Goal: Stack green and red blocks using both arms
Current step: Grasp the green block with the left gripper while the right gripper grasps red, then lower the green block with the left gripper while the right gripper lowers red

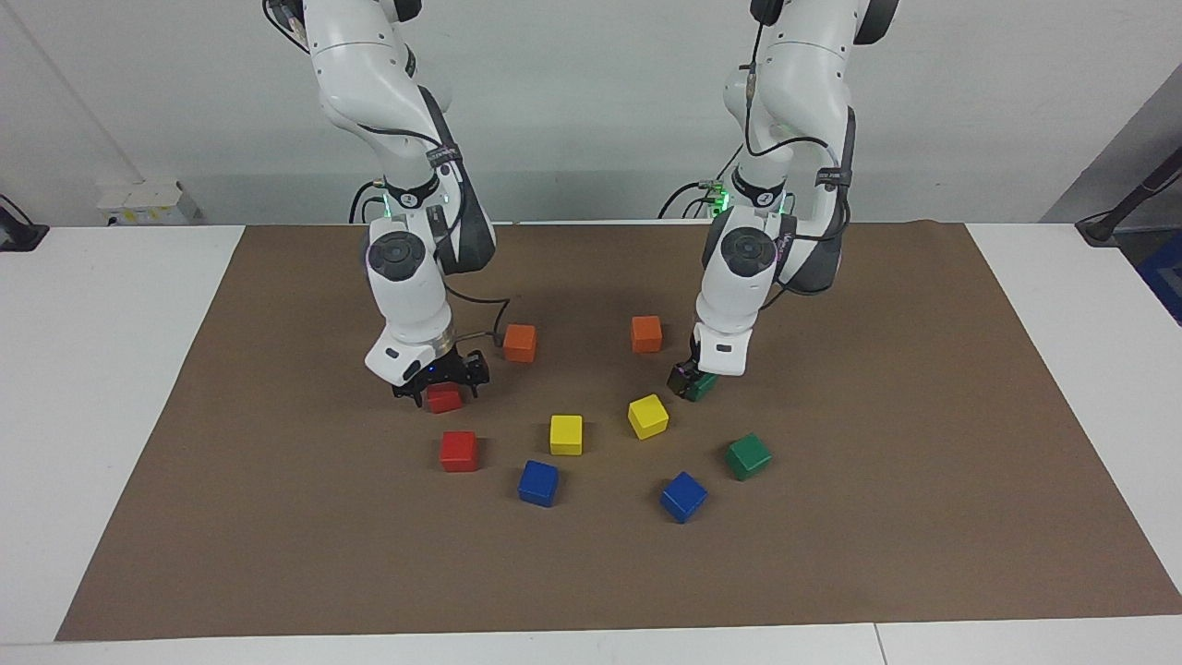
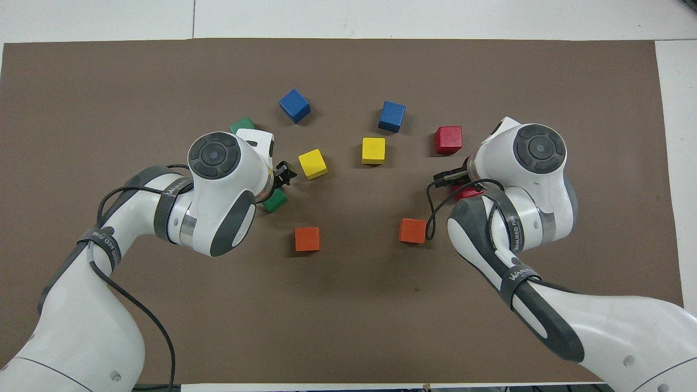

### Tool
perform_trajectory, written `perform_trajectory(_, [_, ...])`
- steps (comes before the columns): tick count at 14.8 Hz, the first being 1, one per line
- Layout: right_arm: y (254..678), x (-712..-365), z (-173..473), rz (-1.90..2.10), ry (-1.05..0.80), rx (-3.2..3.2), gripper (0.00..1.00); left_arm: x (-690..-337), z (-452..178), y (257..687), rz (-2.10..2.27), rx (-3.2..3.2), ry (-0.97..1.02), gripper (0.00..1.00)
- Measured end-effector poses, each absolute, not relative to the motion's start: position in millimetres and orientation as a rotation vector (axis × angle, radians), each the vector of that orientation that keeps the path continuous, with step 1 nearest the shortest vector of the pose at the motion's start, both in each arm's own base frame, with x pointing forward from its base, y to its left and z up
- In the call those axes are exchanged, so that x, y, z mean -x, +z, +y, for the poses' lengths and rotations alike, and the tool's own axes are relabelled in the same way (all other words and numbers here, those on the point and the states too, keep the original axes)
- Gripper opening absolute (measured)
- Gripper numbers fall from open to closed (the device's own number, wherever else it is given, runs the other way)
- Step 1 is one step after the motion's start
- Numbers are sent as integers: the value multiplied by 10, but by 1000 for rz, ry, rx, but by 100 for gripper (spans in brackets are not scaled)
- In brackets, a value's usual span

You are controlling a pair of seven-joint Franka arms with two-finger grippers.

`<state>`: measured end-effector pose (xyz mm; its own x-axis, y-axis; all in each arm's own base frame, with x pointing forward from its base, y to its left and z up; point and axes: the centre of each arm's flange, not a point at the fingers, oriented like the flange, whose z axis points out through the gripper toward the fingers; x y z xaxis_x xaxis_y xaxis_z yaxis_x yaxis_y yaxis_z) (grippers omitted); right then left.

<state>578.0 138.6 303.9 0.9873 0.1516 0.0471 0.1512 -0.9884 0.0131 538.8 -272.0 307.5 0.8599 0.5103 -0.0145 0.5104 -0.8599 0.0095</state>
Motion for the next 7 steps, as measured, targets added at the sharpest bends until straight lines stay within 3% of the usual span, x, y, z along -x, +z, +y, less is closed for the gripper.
perform_trajectory(3, [3004, -5763, 1346, 229, 62, -3121, 100, -5358, -2720, 3030, 825, -3019, -21, 100])
perform_trajectory(4, [2993, -5756, 1341, 228, 58, -3121, 100, -5353, -2723, 3026, 824, -3020, -22, 93])
perform_trajectory(7, [2970, -5739, 1336, 226, 50, -3120, 100, -5331, -2763, 3027, 812, -3025, -24, 55])
